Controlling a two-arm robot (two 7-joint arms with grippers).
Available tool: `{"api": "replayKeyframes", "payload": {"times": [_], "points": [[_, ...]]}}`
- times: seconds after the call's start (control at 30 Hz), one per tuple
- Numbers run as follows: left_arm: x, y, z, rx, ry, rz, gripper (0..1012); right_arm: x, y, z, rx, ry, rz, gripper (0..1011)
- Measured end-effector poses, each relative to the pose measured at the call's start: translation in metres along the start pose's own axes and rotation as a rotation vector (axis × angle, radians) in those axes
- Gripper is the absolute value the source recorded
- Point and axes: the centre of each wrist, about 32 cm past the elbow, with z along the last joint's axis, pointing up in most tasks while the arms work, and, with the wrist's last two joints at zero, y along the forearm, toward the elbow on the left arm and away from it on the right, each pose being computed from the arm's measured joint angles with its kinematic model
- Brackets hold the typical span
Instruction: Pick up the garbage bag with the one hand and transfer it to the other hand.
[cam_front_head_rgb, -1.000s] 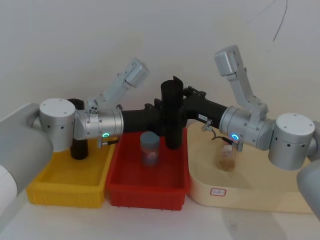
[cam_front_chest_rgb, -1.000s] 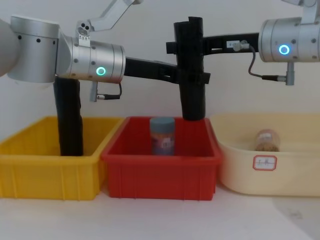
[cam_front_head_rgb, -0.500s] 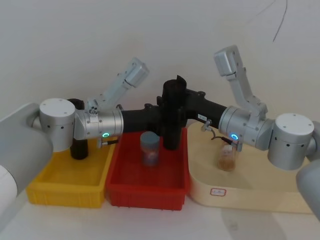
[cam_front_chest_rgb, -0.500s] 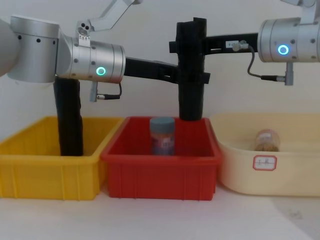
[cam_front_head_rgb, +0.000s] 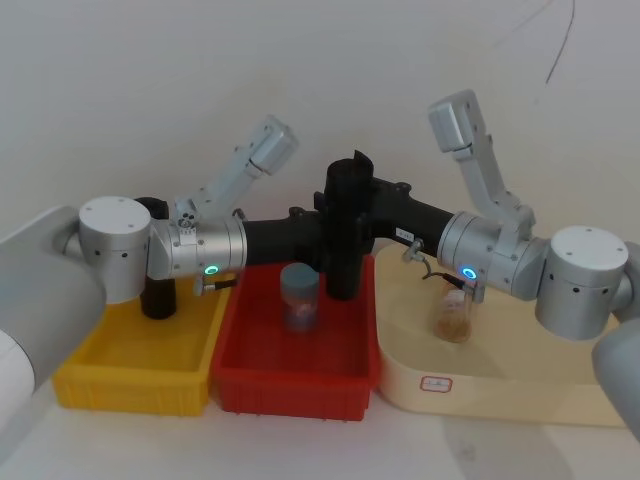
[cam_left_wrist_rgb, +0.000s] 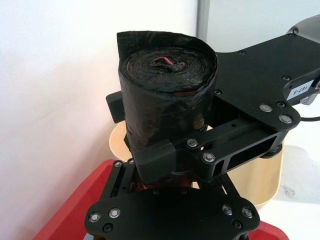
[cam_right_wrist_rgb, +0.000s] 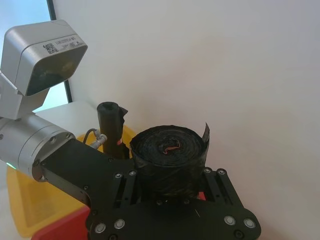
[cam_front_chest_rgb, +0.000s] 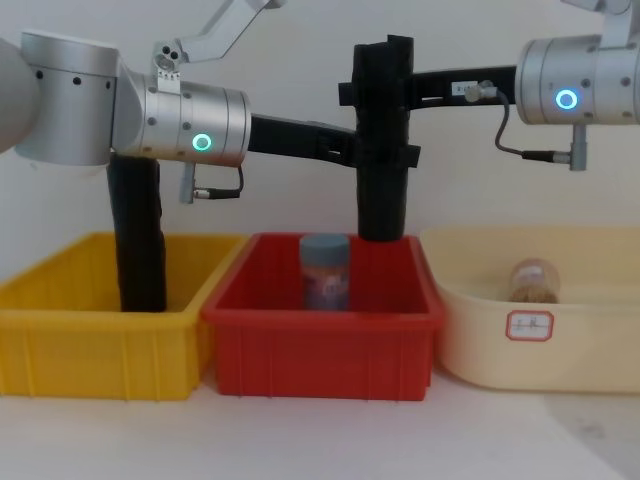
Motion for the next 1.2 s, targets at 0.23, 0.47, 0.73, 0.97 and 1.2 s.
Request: {"api": "replayKeyframes", "payload": {"times": [0.23,0.47,0.73,0.97,1.2], "points": [[0.0,0.0,0.0,0.0,0.0,0.0,581,0.0,0.0,0.0,0.0,0.0,-0.002,537],[0.0,0.0,0.0,0.0,0.0,0.0,786,0.0,0.0,0.0,0.0,0.0,-0.002,537],[0.0,0.0,0.0,0.0,0.0,0.0,1000,0.0,0.0,0.0,0.001,-0.002,-0.005,537],[0.0,0.0,0.0,0.0,0.0,0.0,1001,-0.001,-0.005,0.001,0.004,-0.017,-0.053,537],[0.0,0.0,0.0,0.0,0.0,0.0,1001,0.001,-0.014,0.002,0.006,-0.04,-0.125,537]]}}
